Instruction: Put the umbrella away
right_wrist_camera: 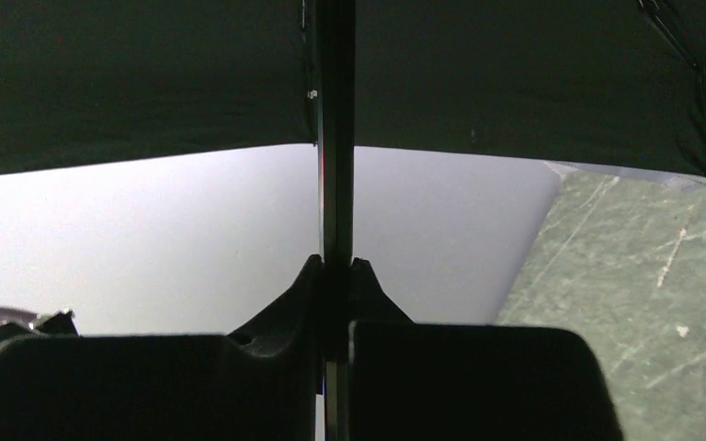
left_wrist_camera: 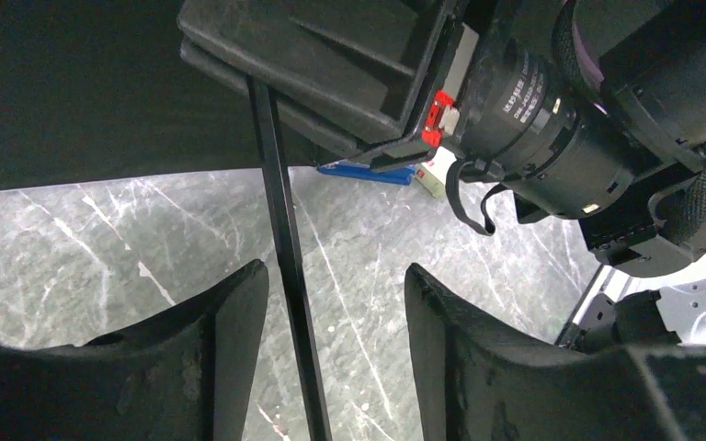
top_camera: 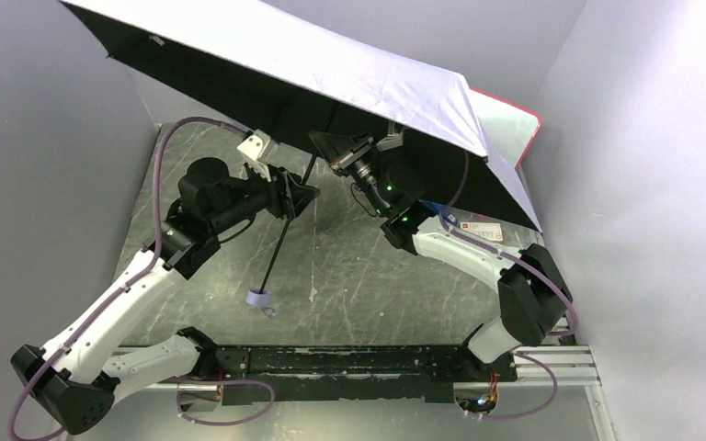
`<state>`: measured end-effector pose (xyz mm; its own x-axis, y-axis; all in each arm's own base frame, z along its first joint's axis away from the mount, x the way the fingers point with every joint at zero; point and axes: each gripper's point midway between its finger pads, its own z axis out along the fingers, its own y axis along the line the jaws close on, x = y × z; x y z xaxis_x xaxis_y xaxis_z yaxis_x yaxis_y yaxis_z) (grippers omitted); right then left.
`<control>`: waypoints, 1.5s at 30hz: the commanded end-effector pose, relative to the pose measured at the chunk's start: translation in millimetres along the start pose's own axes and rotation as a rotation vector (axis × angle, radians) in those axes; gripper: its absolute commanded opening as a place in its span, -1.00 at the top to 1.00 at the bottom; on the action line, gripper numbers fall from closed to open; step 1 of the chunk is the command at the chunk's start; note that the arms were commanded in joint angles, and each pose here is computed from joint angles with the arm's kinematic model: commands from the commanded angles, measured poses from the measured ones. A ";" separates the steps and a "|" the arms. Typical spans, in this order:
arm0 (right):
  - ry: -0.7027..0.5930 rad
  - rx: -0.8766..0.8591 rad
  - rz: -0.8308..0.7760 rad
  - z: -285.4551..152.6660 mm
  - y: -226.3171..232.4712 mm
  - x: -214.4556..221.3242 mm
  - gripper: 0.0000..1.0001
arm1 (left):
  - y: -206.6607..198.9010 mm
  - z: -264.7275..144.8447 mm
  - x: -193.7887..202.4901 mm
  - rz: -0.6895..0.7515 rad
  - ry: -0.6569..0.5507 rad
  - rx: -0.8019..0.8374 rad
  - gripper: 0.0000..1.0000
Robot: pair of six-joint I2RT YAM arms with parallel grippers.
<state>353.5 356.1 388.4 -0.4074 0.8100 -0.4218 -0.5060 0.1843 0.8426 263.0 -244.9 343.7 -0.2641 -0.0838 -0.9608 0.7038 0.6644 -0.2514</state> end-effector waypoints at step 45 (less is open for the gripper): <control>0.067 -0.375 -0.060 -50.3 72.3 1.2 1.00 | -24.5 35.6 -31.9 -0.130 -0.120 0.144 0.77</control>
<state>298.7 351.7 399.1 -0.4396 0.7413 -0.5072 -0.6981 0.0734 0.7123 273.1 -289.4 344.5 -0.3889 -0.2339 -0.8911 0.7261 0.5174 -0.4528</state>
